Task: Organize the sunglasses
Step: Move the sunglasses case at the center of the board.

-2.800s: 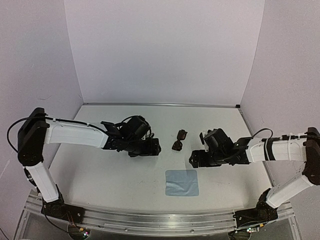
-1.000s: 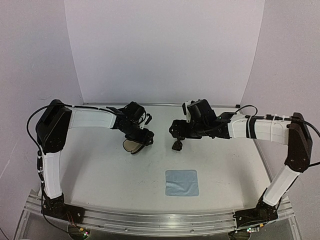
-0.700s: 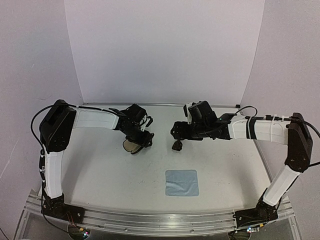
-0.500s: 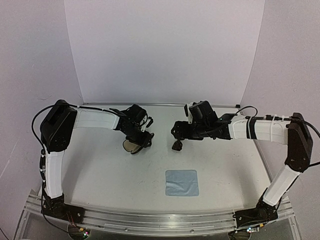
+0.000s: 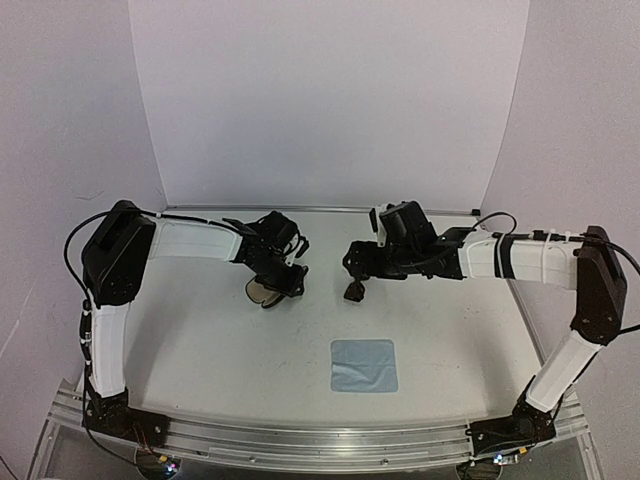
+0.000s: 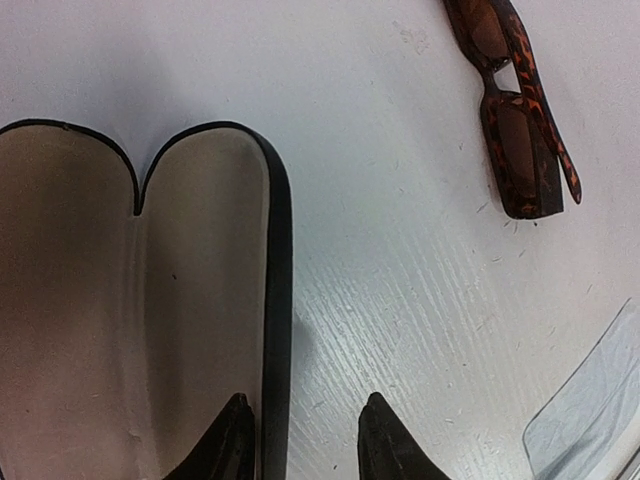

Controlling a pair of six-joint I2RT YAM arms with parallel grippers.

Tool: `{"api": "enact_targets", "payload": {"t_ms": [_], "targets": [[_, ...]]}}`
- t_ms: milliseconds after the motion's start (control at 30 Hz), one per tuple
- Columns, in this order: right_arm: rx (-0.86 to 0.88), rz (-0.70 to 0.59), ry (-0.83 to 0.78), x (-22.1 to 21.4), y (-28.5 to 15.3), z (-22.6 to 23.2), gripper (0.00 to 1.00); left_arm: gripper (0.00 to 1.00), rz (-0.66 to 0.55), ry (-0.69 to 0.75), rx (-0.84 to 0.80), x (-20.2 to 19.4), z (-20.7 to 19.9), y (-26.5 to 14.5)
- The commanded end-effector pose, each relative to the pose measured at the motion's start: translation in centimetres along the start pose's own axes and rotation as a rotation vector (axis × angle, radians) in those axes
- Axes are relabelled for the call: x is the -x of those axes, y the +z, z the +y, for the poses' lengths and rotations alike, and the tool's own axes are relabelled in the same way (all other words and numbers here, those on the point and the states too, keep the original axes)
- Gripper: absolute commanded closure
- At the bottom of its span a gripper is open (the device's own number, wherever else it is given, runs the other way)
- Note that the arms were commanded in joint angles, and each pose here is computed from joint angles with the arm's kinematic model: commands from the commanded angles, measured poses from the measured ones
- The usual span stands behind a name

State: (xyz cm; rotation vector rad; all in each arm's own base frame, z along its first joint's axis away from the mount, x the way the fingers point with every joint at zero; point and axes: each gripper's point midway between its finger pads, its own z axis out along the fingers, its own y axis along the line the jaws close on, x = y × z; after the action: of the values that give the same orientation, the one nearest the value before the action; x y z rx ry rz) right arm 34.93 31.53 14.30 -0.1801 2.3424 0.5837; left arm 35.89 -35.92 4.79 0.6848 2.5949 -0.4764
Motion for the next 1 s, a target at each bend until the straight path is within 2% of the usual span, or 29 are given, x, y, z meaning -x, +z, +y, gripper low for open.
{"api": "enact_targets", "payload": {"t_ms": [0,533,733,967], "targets": [[0.048,-0.073,0.008,2.1,-1.7,1.0,0.17,0.66,-0.043,-0.087,-0.010,0.8,-1.0,-0.5],[0.050,-0.087,0.008,1.8,-2.6,0.2,0.17,0.71,-0.042,-0.277,-0.045,1.5,-4.2,0.2],[0.051,-0.092,0.013,1.6,-2.9,0.0,0.17,0.72,-0.035,-0.278,-0.066,1.4,-5.2,0.0],[0.051,-0.091,0.016,1.4,-3.1,-0.1,0.17,0.75,0.053,-0.223,-0.079,-1.3,-5.9,0.9]]}}
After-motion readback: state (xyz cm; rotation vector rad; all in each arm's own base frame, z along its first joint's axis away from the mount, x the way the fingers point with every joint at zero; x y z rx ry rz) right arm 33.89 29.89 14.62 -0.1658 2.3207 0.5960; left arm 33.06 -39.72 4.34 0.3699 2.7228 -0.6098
